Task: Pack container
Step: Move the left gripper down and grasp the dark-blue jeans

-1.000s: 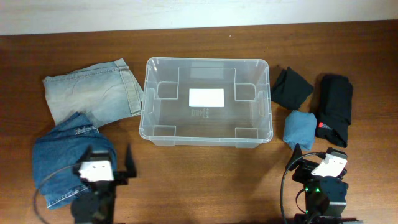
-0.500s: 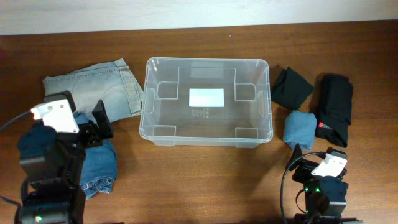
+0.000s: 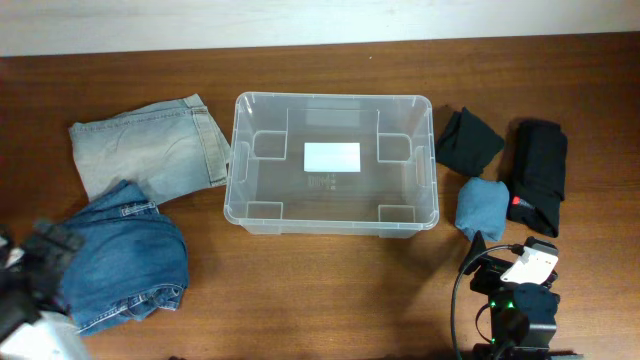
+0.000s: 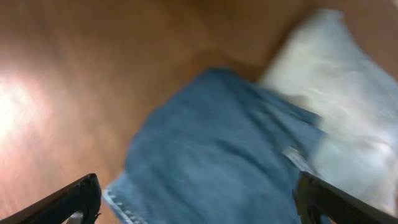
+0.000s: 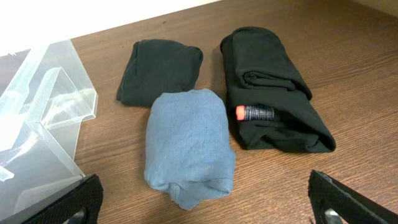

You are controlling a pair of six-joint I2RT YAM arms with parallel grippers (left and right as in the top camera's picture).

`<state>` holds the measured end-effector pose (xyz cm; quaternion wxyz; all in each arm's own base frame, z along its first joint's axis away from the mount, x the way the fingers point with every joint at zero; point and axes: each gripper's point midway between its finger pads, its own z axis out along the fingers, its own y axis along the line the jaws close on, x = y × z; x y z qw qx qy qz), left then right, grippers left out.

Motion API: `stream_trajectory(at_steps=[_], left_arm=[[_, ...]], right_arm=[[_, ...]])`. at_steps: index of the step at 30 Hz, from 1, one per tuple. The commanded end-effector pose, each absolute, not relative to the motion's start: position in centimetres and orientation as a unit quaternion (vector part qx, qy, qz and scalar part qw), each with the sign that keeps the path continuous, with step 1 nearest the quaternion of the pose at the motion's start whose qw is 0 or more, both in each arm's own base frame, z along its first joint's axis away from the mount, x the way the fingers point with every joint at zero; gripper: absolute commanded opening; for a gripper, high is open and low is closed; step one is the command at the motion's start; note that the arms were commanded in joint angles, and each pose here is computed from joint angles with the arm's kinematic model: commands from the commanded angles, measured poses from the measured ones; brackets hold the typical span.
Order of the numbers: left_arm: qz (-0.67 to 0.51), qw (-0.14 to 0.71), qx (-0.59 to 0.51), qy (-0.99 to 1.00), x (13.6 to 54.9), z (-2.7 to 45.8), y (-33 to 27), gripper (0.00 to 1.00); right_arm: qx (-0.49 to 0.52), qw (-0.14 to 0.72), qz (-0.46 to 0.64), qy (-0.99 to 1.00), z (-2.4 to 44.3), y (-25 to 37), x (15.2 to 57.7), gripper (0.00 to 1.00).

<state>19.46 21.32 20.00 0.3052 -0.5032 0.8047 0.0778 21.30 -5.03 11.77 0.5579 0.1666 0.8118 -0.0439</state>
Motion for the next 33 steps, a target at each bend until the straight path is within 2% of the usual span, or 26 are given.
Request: stream_trajectory(at_steps=[1, 10, 16, 24, 27, 29, 31, 33], left_arm=[[0.062, 0.287, -0.552, 0.780, 18.3, 18.6, 24.0, 0.99], [0.004, 0.271, -0.437, 0.857, 21.5, 12.3, 27.8, 0.99], [-0.123, 0.256, -0.398, 0.872, 22.4, 6.7, 26.9, 0.99], [-0.213, 0.220, -0.392, 0.868, 22.9, 1.5, 25.1, 0.99], [-0.263, 0.235, -0.366, 0.861, 24.2, 0.9, 23.6, 0.89], [-0.266, 0.232, -0.364, 0.862, 24.3, 0.7, 23.4, 0.77], [-0.267, 0.231, -0.362, 0.863, 24.4, 0.7, 23.3, 0.58], [-0.267, 0.228, -0.364, 0.863, 24.3, 0.7, 23.2, 0.34]], right_arm=[[0.169, 0.557, -0.042, 0.812, 11.5, -5.0, 21.3, 0.99], [0.169, 0.557, -0.042, 0.812, 11.5, -5.0, 21.3, 0.98], [0.169, 0.557, -0.042, 0.812, 11.5, -5.0, 21.3, 0.99], [0.169, 0.557, -0.042, 0.812, 11.5, -5.0, 21.3, 0.98], [0.169, 0.557, -0.042, 0.812, 11.5, -5.0, 21.3, 0.99], [0.169, 0.557, -0.042, 0.812, 11.5, -5.0, 21.3, 0.98], [0.169, 0.557, -0.042, 0.812, 11.5, -5.0, 21.3, 0.99], [0.169, 0.557, -0.042, 0.812, 11.5, -5.0, 21.3, 0.98]])
